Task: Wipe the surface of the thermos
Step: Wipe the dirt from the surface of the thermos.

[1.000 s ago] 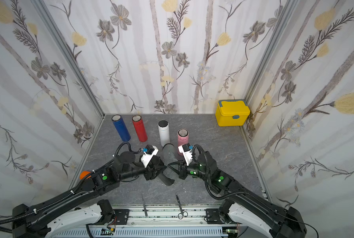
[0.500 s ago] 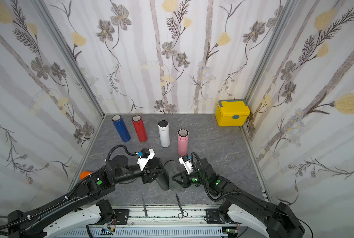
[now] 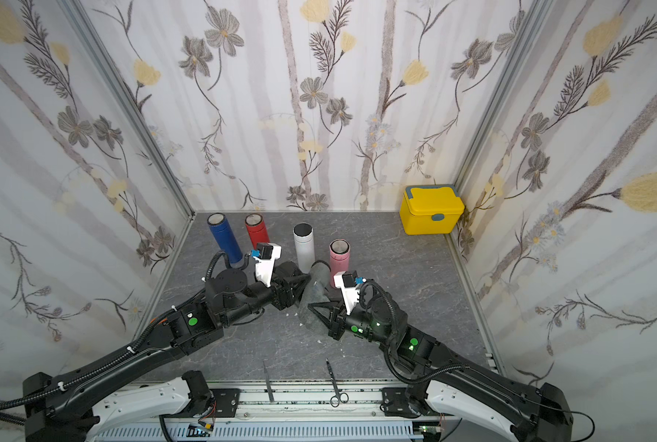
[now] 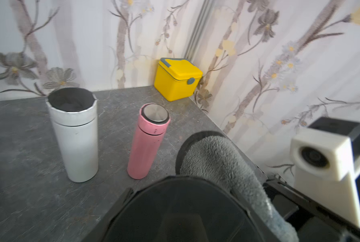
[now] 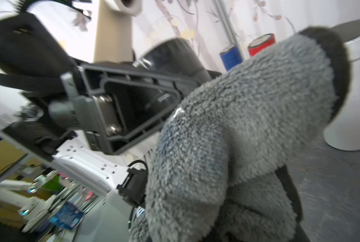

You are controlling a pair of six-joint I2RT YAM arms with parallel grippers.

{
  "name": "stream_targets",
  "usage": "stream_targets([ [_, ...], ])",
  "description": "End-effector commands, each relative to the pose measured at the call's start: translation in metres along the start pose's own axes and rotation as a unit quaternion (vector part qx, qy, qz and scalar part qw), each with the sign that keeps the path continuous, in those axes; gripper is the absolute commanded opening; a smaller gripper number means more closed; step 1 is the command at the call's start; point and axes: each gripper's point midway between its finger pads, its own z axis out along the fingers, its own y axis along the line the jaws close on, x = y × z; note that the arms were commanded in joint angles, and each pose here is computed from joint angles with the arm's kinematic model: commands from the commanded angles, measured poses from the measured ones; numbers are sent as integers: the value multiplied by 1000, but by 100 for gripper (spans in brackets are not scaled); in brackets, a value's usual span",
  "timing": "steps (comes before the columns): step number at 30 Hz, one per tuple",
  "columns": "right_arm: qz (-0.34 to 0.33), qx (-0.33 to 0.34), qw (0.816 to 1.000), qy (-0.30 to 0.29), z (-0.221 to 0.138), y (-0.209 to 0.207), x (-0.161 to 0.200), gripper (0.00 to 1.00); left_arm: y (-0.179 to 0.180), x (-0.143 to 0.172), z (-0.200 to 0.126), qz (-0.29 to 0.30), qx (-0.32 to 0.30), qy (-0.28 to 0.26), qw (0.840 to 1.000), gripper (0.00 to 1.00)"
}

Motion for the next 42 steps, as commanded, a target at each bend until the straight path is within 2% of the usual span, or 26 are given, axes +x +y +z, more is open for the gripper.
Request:
stream_targets([
  [1,32,195,980,16,-7,-82,31,0,-6,-26,-6,-88,1,-37,995,0],
  [4,46,192,980,13,-10,-83,38,0,-2,-26,-5,-102,-18,-31,994,0],
  [8,8,145,987,-63,-10,-38,-13,0,7,-24,3,-134,-45,-32,989,0],
  [10,-28,123,986,-106,-9,-8,-38,0,2,-22,10,-158,-35,-34,986,0],
  [13,-68,101,982,-147,-1,24,-55,0,-5,-17,19,-176,-23,-32,984,0],
  [17,-85,131,977,-143,23,26,-47,0,-13,-18,22,-190,-6,-41,981,0],
  [21,-55,197,971,-123,27,-10,-9,0,-11,-23,18,-188,-9,-54,981,0],
  [25,-22,233,969,-85,7,-47,34,0,-6,-30,9,-152,-29,-62,986,0],
  [28,-8,229,971,-67,-12,-53,41,0,-7,-38,0,-100,-29,-67,992,0],
  [34,21,133,990,-46,-33,-32,10,0,-4,-42,-5,39,-30,-45,998,0],
  [38,46,89,994,-42,-40,-28,-11,0,7,-40,-2,91,-41,-22,995,0],
  [41,56,61,996,-31,-34,-28,-21,0,-7,-26,0,133,15,0,991,0],
  [42,59,41,997,-28,-30,-25,-26,0,-18,-18,-2,153,54,9,987,0],
])
